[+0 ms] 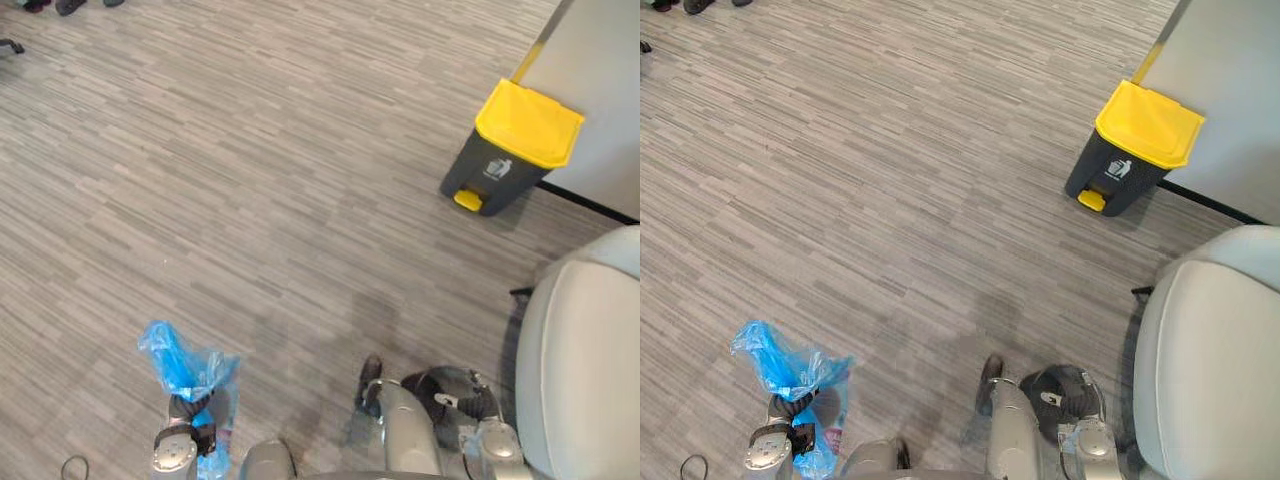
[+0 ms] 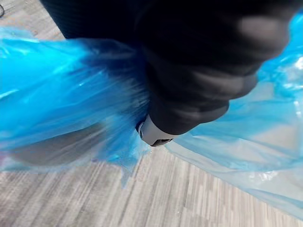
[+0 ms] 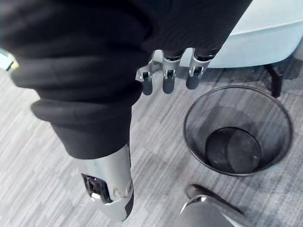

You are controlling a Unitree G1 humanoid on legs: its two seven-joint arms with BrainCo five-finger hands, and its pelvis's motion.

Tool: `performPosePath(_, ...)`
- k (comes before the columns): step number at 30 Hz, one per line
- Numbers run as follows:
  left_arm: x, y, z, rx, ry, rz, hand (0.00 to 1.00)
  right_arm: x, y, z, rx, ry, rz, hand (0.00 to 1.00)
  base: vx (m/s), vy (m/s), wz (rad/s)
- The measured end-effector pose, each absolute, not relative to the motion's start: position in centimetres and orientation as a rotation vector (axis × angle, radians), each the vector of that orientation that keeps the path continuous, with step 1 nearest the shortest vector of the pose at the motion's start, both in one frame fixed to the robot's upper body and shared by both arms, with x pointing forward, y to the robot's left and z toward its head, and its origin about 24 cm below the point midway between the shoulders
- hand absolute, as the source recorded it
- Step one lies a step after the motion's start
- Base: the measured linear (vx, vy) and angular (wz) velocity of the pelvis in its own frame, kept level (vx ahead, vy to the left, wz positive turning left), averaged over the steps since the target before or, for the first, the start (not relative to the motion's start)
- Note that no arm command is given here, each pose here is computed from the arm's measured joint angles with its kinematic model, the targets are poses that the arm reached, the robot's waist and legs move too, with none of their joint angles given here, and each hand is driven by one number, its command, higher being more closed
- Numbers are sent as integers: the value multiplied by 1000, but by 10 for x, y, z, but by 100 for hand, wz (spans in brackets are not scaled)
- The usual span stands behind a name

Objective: Gather rubbish on tea table into small bin, then transfer packed bag to large trash can.

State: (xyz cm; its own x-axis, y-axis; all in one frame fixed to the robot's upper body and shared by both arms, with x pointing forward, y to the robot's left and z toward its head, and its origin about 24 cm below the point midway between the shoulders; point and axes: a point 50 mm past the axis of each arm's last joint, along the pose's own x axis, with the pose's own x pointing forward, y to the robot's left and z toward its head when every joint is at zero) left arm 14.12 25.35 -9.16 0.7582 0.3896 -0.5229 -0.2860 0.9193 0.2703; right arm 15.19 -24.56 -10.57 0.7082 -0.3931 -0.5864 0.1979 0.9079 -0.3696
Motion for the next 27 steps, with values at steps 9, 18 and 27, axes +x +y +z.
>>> performPosePath(9,150,231,-88,108,556,352,100,177,-238,-79,-280,536,-350,0,527,-148,-72)
performPosePath(18,147,231,-90,131,570,330,100,152,-219,-97,-221,634,-348,0,373,221,-133)
performPosePath(27,164,243,-81,196,532,320,100,164,-220,-106,-243,685,-313,0,381,39,-31)
